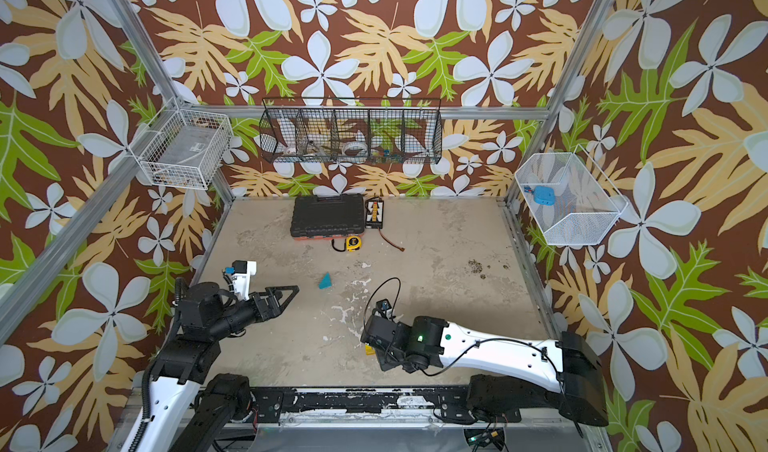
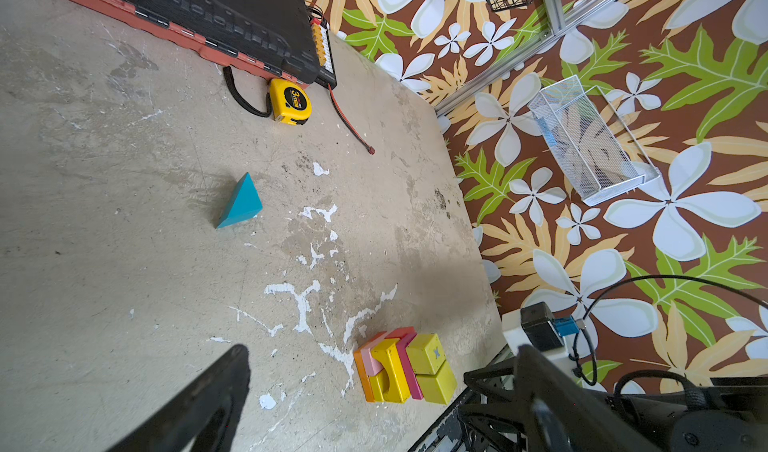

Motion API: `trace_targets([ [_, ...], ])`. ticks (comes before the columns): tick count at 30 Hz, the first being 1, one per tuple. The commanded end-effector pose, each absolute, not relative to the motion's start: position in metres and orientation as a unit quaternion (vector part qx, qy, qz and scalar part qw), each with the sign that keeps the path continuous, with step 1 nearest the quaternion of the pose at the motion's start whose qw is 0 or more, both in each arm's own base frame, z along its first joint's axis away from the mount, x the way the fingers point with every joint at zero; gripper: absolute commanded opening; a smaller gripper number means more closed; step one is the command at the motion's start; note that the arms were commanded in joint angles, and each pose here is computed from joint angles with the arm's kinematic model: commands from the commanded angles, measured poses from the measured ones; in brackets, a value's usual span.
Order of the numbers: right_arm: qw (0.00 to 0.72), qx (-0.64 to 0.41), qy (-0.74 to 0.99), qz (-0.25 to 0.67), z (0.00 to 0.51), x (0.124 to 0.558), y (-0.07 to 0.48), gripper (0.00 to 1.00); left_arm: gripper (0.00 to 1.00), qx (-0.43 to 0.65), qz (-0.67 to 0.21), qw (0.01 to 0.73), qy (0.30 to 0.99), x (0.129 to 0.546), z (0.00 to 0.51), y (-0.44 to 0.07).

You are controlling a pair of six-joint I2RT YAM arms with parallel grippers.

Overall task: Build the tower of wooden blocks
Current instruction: 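Open the right gripper to release the plain yellow cube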

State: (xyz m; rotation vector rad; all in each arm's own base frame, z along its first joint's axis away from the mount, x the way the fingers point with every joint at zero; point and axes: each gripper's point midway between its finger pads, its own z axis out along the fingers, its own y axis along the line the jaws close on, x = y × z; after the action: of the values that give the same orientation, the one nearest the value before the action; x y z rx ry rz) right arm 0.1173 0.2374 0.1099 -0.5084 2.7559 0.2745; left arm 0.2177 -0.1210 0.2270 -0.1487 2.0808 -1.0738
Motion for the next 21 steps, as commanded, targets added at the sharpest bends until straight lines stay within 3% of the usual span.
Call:
trace_targets([
  [1, 0.163, -0.183, 0.965, 0.095, 0.1074, 0.1188, 0.2414, 0.45, 1.00, -0.051, -0.422, 0.391, 0.817, 0.2170, 0.2306, -0.1216],
  [21, 0.164, -0.183, 0.965, 0.086, 0.1049, 0.1236, 0.2500, 0.37, 1.00, -0.050, -0.422, 0.390, 0.817, 0.2165, 0.2303, -0.1219],
])
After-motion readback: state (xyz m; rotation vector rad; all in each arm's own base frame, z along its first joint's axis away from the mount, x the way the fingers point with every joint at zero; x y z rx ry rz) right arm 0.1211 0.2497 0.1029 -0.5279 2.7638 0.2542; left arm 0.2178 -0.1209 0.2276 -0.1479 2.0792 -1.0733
